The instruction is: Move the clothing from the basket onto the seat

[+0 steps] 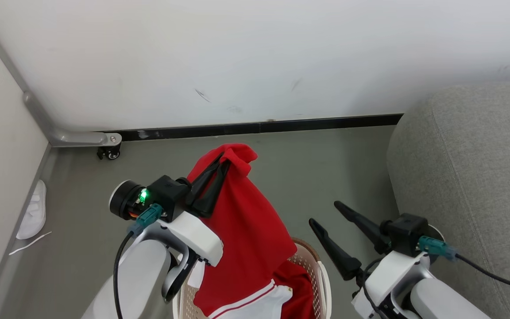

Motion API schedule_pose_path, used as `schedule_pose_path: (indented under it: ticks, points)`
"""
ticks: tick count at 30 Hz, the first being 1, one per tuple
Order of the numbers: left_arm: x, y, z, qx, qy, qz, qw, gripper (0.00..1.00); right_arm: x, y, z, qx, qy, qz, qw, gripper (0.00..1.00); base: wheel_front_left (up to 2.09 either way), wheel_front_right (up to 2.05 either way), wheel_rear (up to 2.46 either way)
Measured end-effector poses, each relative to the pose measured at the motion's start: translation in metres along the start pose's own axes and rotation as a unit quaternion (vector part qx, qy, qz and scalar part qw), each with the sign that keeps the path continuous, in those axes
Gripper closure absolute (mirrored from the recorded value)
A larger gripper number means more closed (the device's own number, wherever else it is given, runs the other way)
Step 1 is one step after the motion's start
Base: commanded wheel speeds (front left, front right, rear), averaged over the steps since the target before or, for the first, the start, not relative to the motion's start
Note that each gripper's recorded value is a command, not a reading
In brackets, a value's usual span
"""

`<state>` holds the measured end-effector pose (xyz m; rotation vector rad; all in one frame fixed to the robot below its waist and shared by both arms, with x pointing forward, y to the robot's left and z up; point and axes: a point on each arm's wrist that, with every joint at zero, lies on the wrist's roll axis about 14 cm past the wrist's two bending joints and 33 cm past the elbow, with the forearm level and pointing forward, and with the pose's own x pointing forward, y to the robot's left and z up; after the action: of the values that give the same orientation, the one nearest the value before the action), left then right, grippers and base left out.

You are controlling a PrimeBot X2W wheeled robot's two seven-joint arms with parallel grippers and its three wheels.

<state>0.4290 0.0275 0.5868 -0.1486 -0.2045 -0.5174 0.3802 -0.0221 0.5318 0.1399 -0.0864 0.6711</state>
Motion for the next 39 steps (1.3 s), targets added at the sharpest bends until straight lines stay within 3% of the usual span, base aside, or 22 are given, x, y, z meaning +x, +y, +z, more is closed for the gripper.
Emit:
schedule_pose_path:
  ticks: [11, 19, 39]
  points:
    - [0.007, -0.004, 0.020, 0.017, -0.018, -0.015, 1.000, 1.00, 0.004, 0.034, -0.020, 0.005, 0.033, 0.064, 0.997, 0.00, 0.00, 0.00, 0.00]
    - [0.007, -0.011, 0.026, 0.012, -0.023, -0.028, 0.999, 1.00, 0.022, 0.051, -0.013, -0.043, 0.031, 0.119, 0.992, 0.00, 0.00, 0.00, 0.00]
    - [0.001, -0.047, 0.037, -0.003, -0.027, -0.083, 0.996, 1.00, 0.040, 0.056, -0.034, -0.051, 0.069, 0.141, 0.986, 0.00, 0.00, 0.00, 0.00]
